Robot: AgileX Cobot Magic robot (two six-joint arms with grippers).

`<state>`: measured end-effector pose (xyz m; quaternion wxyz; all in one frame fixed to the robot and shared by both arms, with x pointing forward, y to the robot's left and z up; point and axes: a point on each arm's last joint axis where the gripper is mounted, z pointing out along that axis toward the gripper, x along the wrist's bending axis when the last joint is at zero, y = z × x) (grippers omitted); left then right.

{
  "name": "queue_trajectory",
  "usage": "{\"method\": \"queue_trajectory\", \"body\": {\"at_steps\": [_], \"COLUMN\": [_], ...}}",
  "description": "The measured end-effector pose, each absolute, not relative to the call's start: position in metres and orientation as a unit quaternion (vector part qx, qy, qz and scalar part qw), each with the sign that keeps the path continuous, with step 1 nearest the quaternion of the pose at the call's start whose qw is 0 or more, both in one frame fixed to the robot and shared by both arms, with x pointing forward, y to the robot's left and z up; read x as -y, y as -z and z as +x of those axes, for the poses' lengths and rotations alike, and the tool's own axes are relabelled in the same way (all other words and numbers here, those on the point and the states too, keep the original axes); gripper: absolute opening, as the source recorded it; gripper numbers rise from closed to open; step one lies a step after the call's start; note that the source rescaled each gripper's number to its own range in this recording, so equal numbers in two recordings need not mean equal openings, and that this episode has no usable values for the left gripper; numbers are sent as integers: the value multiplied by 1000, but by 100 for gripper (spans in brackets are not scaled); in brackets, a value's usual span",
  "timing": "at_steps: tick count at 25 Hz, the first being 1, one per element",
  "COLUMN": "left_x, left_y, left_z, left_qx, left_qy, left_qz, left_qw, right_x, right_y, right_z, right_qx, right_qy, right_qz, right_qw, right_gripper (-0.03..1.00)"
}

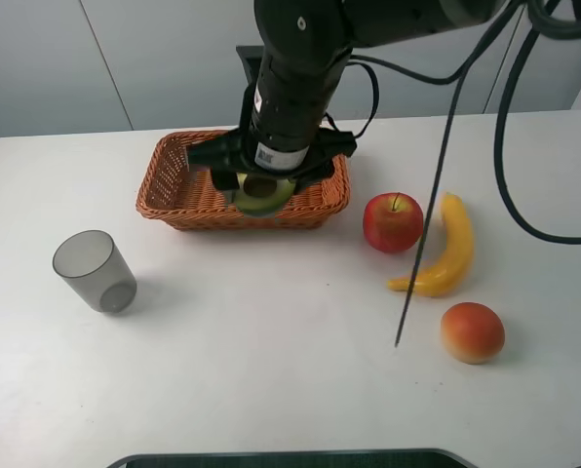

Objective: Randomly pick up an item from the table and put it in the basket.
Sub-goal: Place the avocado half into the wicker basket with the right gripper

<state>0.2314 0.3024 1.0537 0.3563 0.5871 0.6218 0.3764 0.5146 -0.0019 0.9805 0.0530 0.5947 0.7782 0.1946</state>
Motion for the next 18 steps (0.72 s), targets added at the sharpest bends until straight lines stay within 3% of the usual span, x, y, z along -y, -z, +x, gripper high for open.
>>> {"method": "queue_trajectory", "body": {"at_steps": [9,18], "left_x": [-302,-302], "left_y": [-1054,-1054], "left_z": [231,231], "left_qx": [-622,-622], "left_qy": [-376,-376], "left_qz": [587,587], "left_qw": [356,357], "right_x": [19,22], "right_y": [-988,-935], "right_z": [557,576], "right_qx": [-766,-774], "right_qy": [-270,-228], "right_qz": [570,570], "right_qw": [127,155], "right_gripper": [0,0]}}
